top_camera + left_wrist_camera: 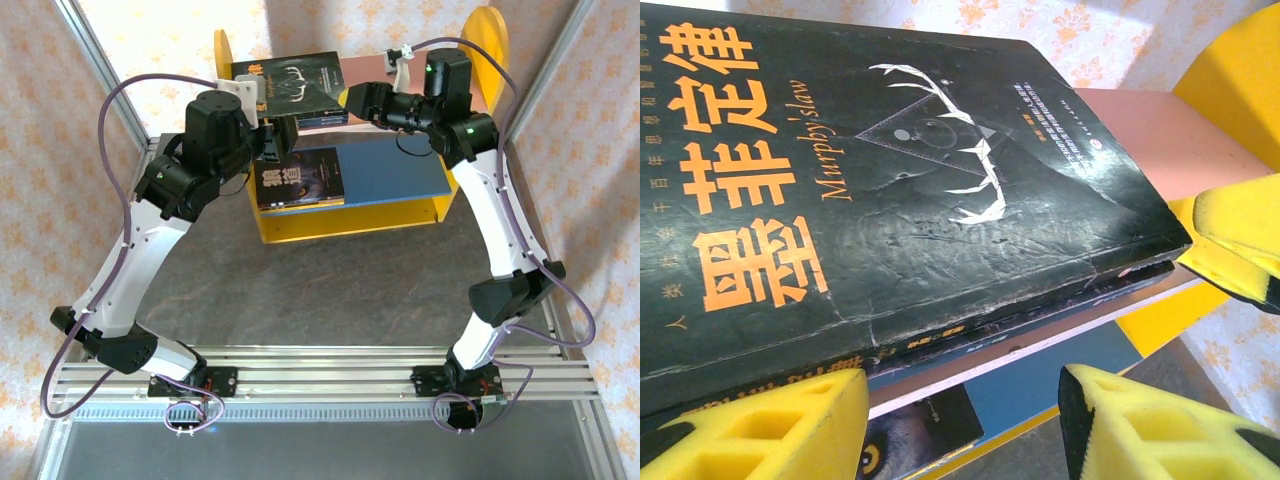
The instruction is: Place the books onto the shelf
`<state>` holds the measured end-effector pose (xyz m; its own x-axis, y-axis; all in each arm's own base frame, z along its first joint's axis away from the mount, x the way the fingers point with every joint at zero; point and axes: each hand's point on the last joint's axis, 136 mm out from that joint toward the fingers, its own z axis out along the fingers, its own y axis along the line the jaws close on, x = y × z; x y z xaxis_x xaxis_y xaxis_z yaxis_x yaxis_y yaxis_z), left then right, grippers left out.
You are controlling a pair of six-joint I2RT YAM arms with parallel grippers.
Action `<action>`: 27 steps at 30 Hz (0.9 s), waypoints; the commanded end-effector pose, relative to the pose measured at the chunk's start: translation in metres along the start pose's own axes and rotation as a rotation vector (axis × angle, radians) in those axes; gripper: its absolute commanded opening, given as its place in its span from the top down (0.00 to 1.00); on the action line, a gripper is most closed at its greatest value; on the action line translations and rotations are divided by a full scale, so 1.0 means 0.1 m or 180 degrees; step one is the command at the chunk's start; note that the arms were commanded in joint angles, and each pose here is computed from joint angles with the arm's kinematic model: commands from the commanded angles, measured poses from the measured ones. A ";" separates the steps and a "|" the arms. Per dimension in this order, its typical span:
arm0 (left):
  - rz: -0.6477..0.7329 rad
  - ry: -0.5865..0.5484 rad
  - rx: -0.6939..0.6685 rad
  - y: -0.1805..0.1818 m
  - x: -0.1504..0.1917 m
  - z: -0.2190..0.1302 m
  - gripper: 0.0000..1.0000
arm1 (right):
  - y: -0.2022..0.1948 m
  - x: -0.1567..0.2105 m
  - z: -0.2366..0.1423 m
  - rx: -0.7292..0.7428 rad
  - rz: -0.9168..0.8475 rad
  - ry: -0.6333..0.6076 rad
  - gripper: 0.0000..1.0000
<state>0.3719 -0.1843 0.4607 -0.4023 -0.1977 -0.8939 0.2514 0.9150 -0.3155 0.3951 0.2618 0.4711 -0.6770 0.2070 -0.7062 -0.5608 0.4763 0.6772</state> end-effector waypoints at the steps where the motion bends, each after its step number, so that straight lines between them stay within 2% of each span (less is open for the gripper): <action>1: 0.0098 -0.0008 -0.0079 0.02 -0.02 -0.05 0.45 | 0.08 -0.01 -0.02 -0.0033 -0.0122 0.0002 0.56; 8: 0.0110 -0.0007 -0.0089 0.03 -0.02 -0.06 0.45 | 0.00 0.07 -0.08 0.0138 -0.0158 0.0023 0.55; 27: 0.0122 -0.0017 -0.0112 0.05 -0.03 -0.08 0.45 | 0.10 0.01 0.02 -0.0131 -0.0097 0.0048 0.55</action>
<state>0.3714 -0.1819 0.4568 -0.4100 -0.1839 -0.8934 0.2411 0.9228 -0.3006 0.3950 0.2615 0.4612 -0.6813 0.1818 -0.7091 -0.5592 0.4958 0.6644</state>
